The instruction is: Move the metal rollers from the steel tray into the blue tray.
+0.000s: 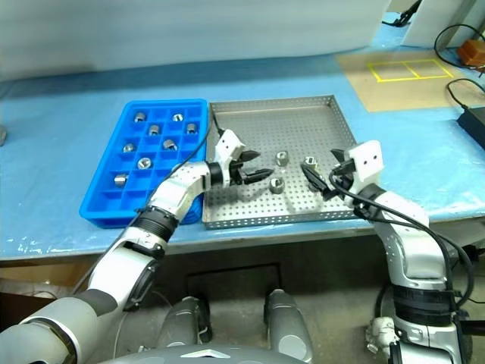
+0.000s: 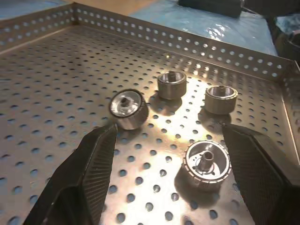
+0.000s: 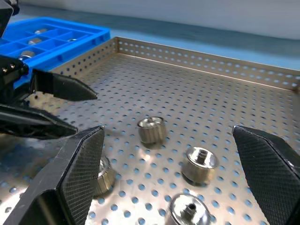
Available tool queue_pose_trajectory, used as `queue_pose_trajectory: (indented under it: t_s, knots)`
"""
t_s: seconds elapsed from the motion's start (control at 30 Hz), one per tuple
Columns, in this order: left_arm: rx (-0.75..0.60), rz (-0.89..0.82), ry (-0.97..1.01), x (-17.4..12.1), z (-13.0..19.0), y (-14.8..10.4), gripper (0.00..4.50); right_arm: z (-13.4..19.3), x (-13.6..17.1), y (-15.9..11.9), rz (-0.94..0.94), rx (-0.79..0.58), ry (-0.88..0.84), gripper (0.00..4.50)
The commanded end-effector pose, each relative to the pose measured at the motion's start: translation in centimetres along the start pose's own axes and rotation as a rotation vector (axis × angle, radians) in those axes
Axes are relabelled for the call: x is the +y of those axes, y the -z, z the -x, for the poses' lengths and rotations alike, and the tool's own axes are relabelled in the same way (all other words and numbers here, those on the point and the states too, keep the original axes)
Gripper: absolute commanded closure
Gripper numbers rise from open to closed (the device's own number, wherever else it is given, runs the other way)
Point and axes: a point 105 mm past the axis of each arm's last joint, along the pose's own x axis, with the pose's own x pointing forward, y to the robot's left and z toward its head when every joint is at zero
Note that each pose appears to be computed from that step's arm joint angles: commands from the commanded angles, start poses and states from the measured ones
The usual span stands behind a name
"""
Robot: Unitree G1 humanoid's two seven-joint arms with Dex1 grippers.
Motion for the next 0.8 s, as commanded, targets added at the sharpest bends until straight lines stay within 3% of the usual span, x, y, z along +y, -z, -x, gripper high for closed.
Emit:
queue_pose_trajectory:
  t_s: [0.03,0.47,0.7,0.8]
  knots:
    - [-0.019,-0.050,0.027,-0.3,-0.8,-1.4,0.73,1.2,-0.3,-1.7,0.030,-0.048,0.033,0.00]
    - [0.188,-0.010,0.087,-1.4,-1.3,3.5,0.73,3.2,-0.5,-1.3,0.025,-0.026,0.091,0.00]
    - [0.130,-0.042,0.051,-0.7,-1.1,2.3,2.79,2.8,-0.2,-1.4,0.022,-0.030,0.063,0.00]
    - [0.039,-0.041,0.035,-0.4,-0.8,0.5,2.77,2.3,0.0,-1.5,0.016,-0.032,0.029,0.00]
